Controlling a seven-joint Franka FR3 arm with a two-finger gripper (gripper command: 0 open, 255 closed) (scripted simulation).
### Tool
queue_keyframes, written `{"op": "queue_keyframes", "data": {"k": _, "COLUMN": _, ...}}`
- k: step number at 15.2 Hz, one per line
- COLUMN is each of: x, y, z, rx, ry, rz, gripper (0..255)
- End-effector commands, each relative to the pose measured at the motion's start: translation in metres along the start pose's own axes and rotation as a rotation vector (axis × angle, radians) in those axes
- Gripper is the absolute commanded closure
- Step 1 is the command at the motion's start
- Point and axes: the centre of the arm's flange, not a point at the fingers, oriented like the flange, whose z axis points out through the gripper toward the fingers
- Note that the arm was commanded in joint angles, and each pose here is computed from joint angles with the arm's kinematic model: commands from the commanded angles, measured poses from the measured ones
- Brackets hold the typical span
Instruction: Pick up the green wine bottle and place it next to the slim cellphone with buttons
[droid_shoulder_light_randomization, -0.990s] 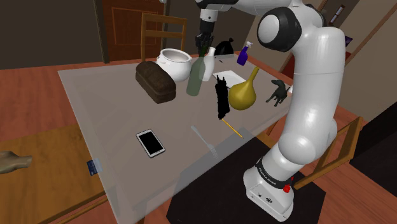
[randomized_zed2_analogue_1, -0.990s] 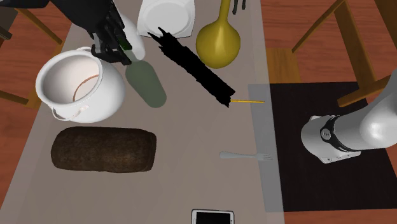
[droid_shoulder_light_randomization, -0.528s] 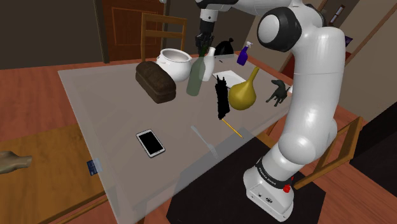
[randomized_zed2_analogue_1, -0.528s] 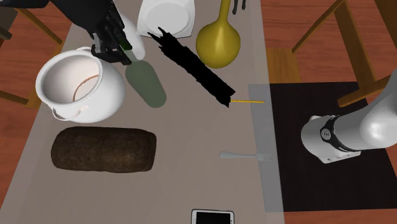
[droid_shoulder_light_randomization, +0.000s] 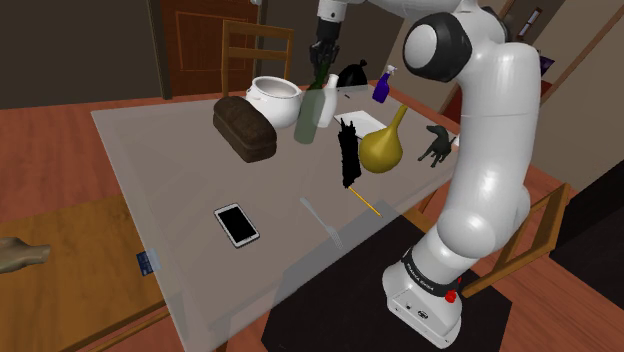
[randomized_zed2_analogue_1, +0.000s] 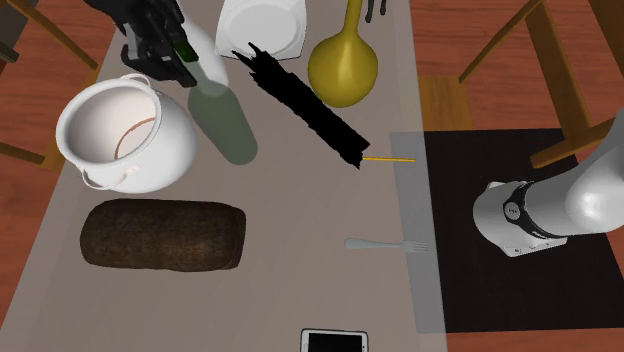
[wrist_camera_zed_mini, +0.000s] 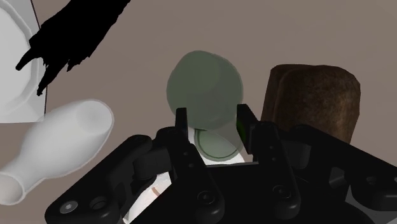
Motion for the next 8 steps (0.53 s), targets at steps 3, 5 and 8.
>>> {"op": "queue_keyframes", "data": {"k": 3, "x": -0.002, "y": -0.001, "z": -0.022, "rx": 0.000, "ry": 0.000, "rz": 0.000, "gripper": 255}}
{"op": "queue_keyframes", "data": {"k": 5, "x": -0.003, "y": -0.001, "z": -0.033, "rx": 0.000, "ry": 0.000, "rz": 0.000, "gripper": 255}}
{"op": "queue_keyframes", "data": {"k": 8, "x": -0.006, "y": -0.014, "z": -0.041, "rx": 0.000, "ry": 0.000, "rz": 0.000, "gripper": 255}}
